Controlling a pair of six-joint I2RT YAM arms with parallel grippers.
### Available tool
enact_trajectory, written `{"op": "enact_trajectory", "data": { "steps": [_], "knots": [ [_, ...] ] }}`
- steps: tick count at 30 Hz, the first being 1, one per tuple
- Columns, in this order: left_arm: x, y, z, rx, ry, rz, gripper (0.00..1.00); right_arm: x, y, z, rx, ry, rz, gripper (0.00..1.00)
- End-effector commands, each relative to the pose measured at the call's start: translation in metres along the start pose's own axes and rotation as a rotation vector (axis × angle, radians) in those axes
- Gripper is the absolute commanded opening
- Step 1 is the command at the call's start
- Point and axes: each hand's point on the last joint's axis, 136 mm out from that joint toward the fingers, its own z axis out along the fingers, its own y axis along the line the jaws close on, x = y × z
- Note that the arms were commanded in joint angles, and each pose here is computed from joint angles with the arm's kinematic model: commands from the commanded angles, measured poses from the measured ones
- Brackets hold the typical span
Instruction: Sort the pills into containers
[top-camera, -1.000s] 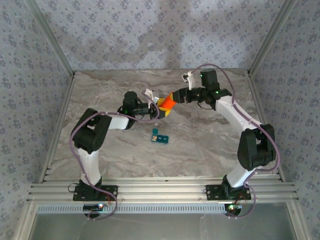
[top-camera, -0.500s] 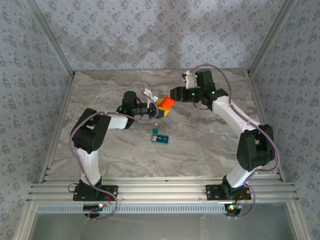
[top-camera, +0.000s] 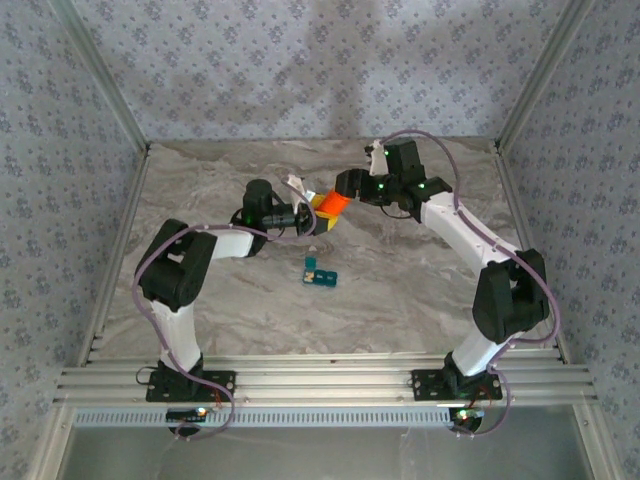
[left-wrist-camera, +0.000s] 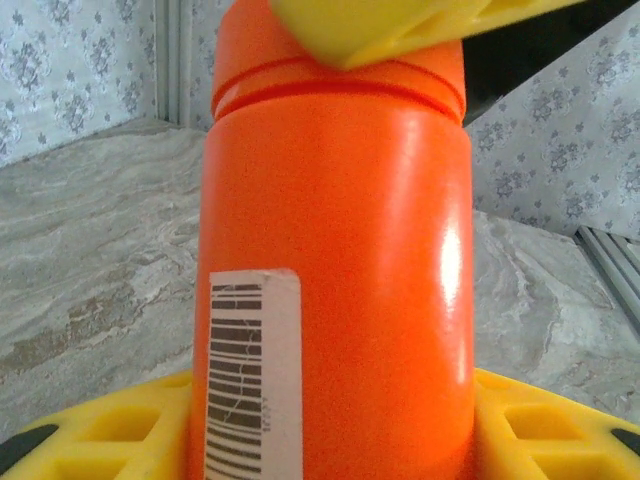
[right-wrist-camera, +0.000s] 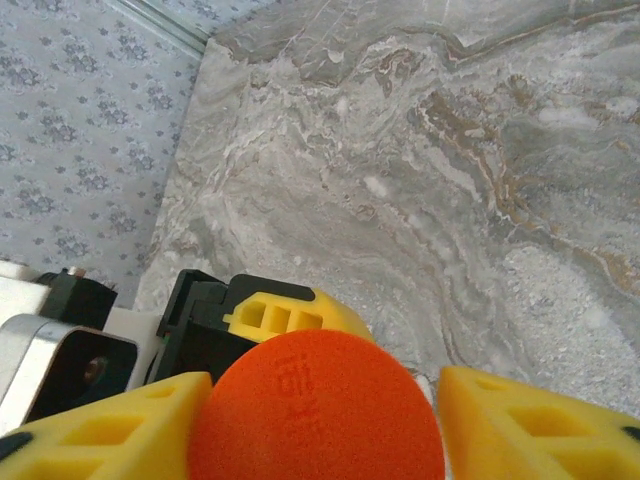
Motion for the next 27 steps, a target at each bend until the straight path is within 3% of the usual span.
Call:
{"op": "enact_trajectory", "data": {
  "steps": [1,4,7,17,27],
  "knots": [
    [-0.054,-0.026,-0.001,0.058,-0.104,0.151,0.0,-0.01,0.004,-0.022,-0.006,-0.037,0.01,0.69],
    [-0.056,-0.027,0.003,0.066,-0.11,0.149,0.0,-0.018,0.012,-0.043,-0.03,-0.094,-0.021,0.79],
    [-0.057,-0.027,0.005,0.064,-0.116,0.149,0.0,-0.02,0.016,-0.06,-0.04,-0.136,-0.054,0.83],
    [-0.074,-0.027,0.015,0.066,-0.144,0.139,0.0,-0.055,0.004,-0.097,0.001,-0.253,-0.195,0.84],
    [-0.089,-0.032,0.012,0.054,-0.179,0.171,0.0,-0.07,0.033,-0.102,-0.153,-0.279,-0.347,0.85]
  ]
}}
